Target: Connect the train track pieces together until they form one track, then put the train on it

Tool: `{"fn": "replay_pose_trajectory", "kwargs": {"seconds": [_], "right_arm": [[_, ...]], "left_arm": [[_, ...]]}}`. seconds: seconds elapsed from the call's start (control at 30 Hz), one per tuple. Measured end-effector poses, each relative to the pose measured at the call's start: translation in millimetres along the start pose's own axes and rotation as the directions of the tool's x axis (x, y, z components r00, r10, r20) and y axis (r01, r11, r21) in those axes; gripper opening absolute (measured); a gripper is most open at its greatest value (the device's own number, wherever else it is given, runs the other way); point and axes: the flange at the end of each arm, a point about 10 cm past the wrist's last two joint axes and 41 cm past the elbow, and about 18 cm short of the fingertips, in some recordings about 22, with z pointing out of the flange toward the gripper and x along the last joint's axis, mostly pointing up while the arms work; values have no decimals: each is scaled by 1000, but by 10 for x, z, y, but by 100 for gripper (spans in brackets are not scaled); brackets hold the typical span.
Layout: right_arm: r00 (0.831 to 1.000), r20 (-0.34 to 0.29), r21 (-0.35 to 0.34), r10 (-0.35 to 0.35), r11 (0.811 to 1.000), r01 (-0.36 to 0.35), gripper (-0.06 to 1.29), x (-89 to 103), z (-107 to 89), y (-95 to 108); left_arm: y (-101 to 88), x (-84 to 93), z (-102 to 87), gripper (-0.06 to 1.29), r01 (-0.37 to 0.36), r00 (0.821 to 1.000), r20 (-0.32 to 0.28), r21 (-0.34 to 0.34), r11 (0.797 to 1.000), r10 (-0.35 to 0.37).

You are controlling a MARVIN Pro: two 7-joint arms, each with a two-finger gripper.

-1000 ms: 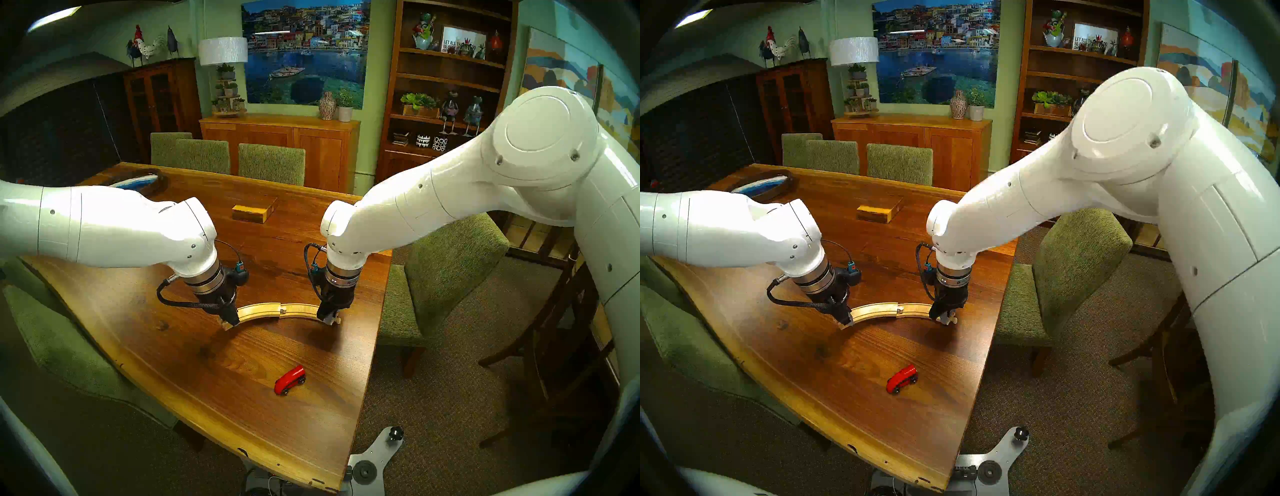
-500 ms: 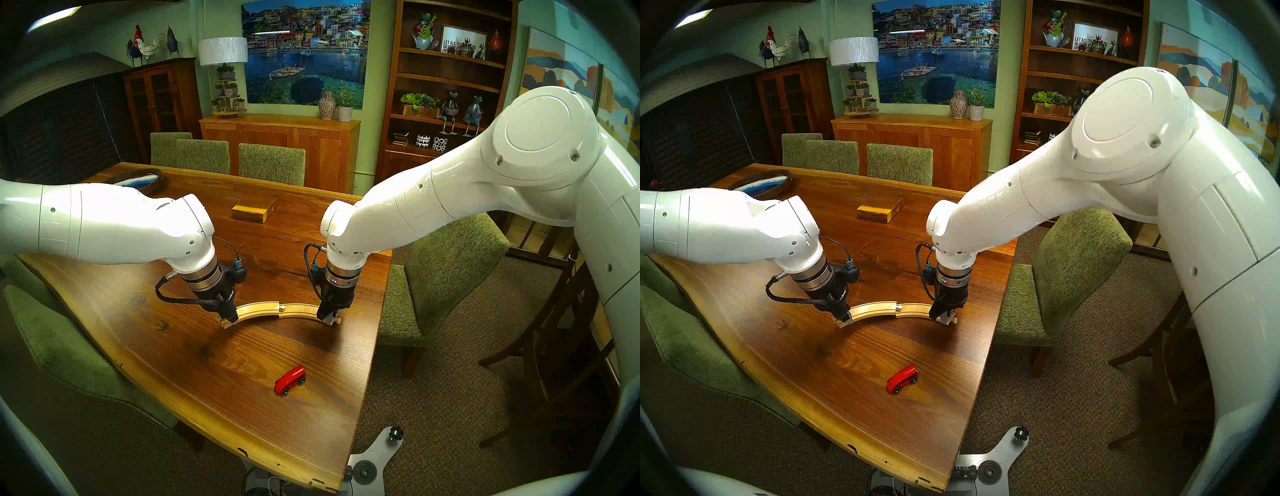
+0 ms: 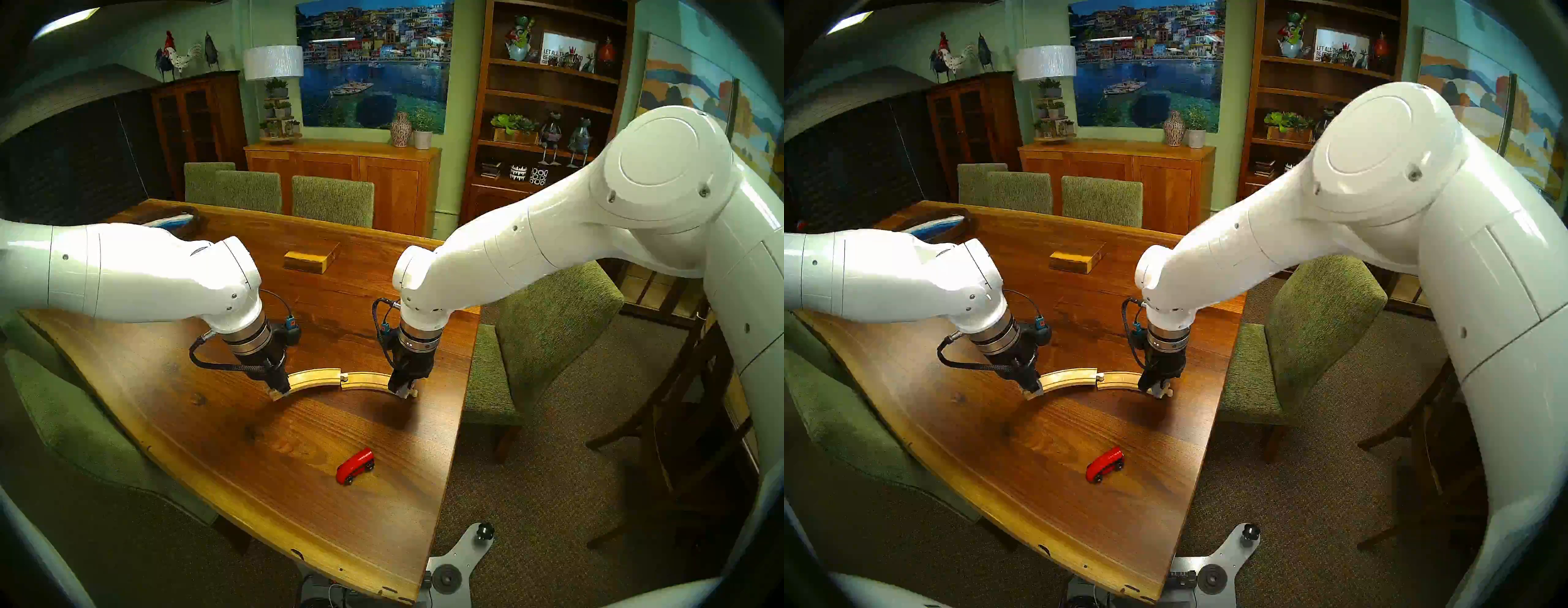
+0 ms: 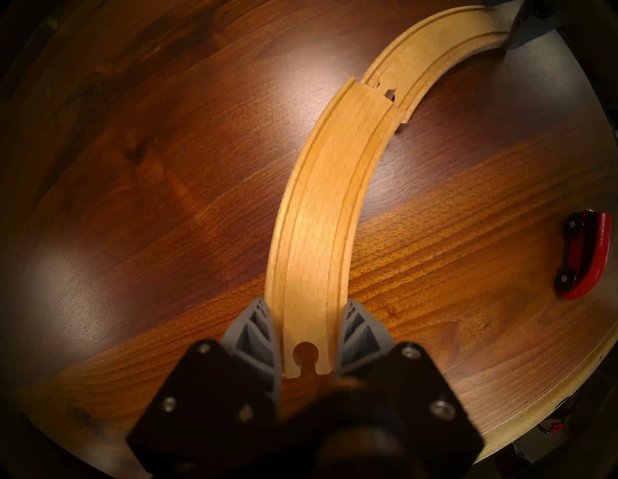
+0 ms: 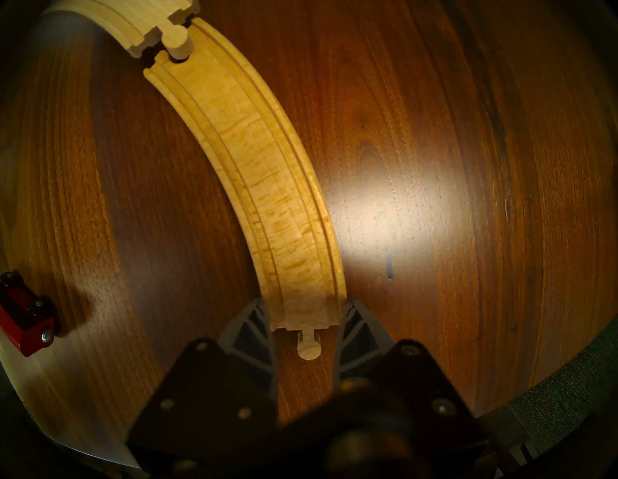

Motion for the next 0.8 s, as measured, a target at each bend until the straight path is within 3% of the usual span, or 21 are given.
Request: {"fn": "replay_pose_trajectory", "kwargs": {"seconds": [0.8], "right_arm": [[1000,0,0,0,1000,0,16,1,0,0]], "left_arm": [[71,-52,37,18,-8,1000,3,-7,1000,9]]}}
